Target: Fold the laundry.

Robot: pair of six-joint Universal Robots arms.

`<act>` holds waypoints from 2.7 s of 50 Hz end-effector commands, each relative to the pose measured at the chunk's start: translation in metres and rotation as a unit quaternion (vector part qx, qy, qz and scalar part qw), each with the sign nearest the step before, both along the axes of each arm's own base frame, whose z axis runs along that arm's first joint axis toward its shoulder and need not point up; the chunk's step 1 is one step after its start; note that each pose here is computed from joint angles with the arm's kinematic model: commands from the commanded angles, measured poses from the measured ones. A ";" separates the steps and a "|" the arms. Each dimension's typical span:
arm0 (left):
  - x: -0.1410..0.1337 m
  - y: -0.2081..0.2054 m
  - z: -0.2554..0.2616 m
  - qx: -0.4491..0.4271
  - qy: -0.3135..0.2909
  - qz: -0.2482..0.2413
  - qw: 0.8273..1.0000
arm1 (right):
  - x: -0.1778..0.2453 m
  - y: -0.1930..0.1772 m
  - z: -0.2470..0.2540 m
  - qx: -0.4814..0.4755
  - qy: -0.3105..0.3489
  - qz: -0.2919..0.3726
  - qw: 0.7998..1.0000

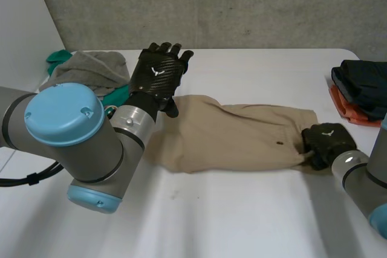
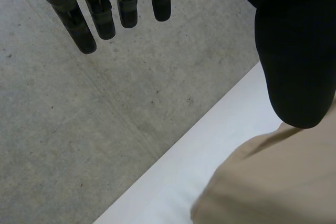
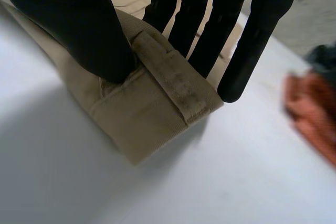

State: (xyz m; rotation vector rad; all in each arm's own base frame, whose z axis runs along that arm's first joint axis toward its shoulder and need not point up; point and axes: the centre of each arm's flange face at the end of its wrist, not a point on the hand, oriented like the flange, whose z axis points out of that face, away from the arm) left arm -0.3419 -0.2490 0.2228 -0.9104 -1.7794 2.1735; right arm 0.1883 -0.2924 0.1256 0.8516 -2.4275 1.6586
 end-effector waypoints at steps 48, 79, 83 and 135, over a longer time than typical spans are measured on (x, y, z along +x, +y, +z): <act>-0.043 0.029 0.020 0.119 0.047 -0.056 0.990 | 0.071 0.015 0.108 -0.043 -0.174 0.090 0.980; -0.028 0.018 0.012 0.190 -0.016 0.000 0.982 | 0.080 0.013 0.092 -0.105 -0.061 0.130 0.984; -0.031 0.015 0.041 0.153 0.020 -0.056 0.986 | 0.084 0.046 0.086 -0.136 -0.048 0.163 0.976; -0.040 0.056 0.106 0.111 0.036 -0.303 0.946 | 0.103 -0.008 0.027 -0.148 -0.072 0.172 0.971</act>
